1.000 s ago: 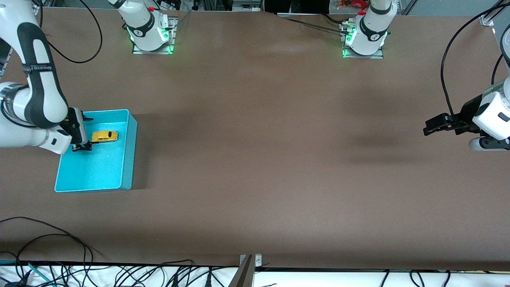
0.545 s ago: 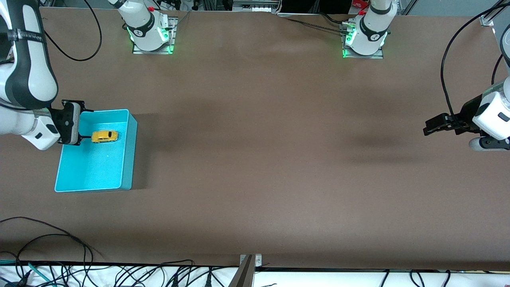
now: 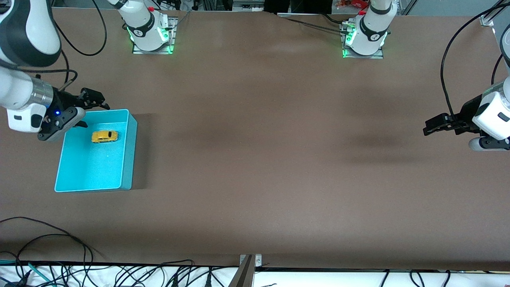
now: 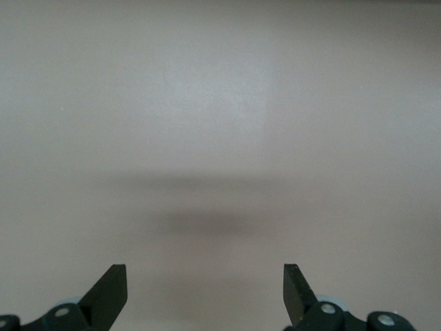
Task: Wind up and store yellow beetle car
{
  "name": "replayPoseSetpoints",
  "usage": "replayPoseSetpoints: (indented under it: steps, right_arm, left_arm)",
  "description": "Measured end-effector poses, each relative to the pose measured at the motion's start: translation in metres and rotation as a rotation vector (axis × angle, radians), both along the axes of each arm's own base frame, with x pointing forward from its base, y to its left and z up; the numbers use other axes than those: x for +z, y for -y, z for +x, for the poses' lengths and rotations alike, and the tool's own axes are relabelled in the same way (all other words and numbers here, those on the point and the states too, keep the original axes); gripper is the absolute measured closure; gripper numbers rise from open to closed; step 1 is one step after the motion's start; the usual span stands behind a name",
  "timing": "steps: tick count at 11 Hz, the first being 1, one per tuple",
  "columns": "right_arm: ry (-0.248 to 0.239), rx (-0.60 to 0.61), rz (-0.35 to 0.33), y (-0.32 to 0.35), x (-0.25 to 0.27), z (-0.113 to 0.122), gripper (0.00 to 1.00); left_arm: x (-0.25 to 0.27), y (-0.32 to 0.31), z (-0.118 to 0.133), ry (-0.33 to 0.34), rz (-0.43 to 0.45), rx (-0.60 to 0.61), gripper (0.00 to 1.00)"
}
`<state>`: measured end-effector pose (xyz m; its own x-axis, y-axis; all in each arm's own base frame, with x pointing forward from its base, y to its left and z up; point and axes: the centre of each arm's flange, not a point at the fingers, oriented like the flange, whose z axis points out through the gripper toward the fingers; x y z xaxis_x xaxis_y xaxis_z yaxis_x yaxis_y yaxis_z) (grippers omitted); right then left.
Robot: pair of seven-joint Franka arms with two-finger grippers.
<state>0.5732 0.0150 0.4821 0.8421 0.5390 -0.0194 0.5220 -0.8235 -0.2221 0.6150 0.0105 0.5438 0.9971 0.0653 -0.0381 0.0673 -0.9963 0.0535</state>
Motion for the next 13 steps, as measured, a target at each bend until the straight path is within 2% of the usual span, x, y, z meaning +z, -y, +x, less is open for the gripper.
replayPoseSetpoints:
  steps: [3, 4, 5, 6, 7, 9, 11, 13]
  right_arm:
    - [0.045, -0.193, -0.035, -0.035, 0.051, -0.018, 0.0]
    - [0.074, -0.201, -0.078, -0.03, 0.059, -0.02, 0.0]
    - [0.124, -0.21, -0.105, -0.024, 0.063, -0.016, 0.0]
    - [0.169, -0.233, -0.108, -0.015, 0.065, -0.01, 0.0]
    - [0.19, -0.254, -0.107, -0.006, 0.066, -0.007, 0.0]
    - [0.183, -0.319, -0.115, -0.019, 0.07, -0.009, 0.0]
    - [0.196, -0.38, -0.132, -0.039, 0.079, -0.009, 0.0]
    - [0.205, -0.397, -0.139, -0.029, 0.091, 0.009, 0.0]
  left_arm:
    - [0.0, 0.0, 0.0, 0.0, 0.0, 0.0, 0.0]
    - [0.0, 0.0, 0.0, 0.0, 0.0, 0.0, 0.0]
    - [0.0, 0.0, 0.0, 0.0, 0.0, 0.0, 0.0]
    - [0.0, 0.0, 0.0, 0.0, 0.0, 0.0, 0.0]
    - [0.0, 0.0, 0.0, 0.0, 0.0, 0.0, 0.0]
    - [0.0, 0.0, 0.0, 0.0, 0.0, 0.0, 0.0]
    - [0.0, 0.0, 0.0, 0.0, 0.0, 0.0, 0.0]
    - [0.0, 0.0, 0.0, 0.0, 0.0, 0.0, 0.0]
